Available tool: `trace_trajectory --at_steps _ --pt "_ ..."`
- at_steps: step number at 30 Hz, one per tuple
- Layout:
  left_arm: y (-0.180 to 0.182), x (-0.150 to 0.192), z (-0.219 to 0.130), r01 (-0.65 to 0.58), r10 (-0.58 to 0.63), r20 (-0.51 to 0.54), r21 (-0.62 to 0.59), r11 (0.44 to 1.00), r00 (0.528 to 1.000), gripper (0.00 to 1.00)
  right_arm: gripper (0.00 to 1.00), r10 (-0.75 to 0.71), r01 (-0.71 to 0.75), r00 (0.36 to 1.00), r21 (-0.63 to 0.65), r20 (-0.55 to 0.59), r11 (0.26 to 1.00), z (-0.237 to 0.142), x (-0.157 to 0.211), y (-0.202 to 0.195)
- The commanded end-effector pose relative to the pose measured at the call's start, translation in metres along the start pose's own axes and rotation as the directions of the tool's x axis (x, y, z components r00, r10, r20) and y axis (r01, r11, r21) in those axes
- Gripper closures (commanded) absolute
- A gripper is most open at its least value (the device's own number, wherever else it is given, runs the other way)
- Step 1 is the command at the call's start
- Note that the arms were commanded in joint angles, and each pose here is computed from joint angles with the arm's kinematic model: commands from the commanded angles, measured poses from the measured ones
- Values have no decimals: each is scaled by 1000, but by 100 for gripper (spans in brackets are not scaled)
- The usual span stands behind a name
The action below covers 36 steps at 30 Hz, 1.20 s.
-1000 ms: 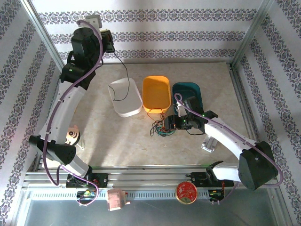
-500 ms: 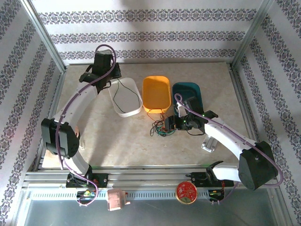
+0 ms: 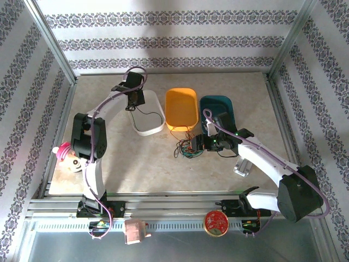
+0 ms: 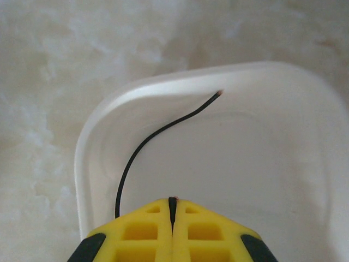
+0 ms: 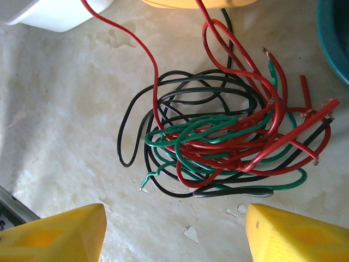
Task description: Untangle the cables
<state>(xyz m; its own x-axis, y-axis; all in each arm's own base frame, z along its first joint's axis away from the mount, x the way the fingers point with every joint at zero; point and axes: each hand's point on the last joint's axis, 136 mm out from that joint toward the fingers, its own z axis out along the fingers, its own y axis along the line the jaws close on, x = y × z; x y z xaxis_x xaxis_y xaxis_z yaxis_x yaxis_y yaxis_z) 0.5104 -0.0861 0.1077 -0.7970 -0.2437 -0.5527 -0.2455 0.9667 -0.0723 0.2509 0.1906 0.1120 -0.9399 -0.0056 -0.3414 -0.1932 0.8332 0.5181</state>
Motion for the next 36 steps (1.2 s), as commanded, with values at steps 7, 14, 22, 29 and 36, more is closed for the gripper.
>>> trace_trajectory --at_steps 7,14,22,29,36 --pt "-23 -19 -28 -88 87 37 18 996 995 34 32 -13 13 1000 24 16 1000 -5 -6 0" --pt "-28 -46 -89 -120 122 167 -25 993 978 16 32 -8 8 1000 27 21 1000 -5 -12 1" --pt "-126 71 -151 -483 449 179 287 827 875 15 32 -5 6 1000 68 -11 998 1 -3 -10" --pt "-155 208 -166 -533 594 71 536 655 801 16 32 8 -7 1000 75 -15 997 6 -4 -13" --pt "-146 250 -143 -501 577 36 541 675 816 21 32 51 -44 997 101 -62 994 23 -3 -22"
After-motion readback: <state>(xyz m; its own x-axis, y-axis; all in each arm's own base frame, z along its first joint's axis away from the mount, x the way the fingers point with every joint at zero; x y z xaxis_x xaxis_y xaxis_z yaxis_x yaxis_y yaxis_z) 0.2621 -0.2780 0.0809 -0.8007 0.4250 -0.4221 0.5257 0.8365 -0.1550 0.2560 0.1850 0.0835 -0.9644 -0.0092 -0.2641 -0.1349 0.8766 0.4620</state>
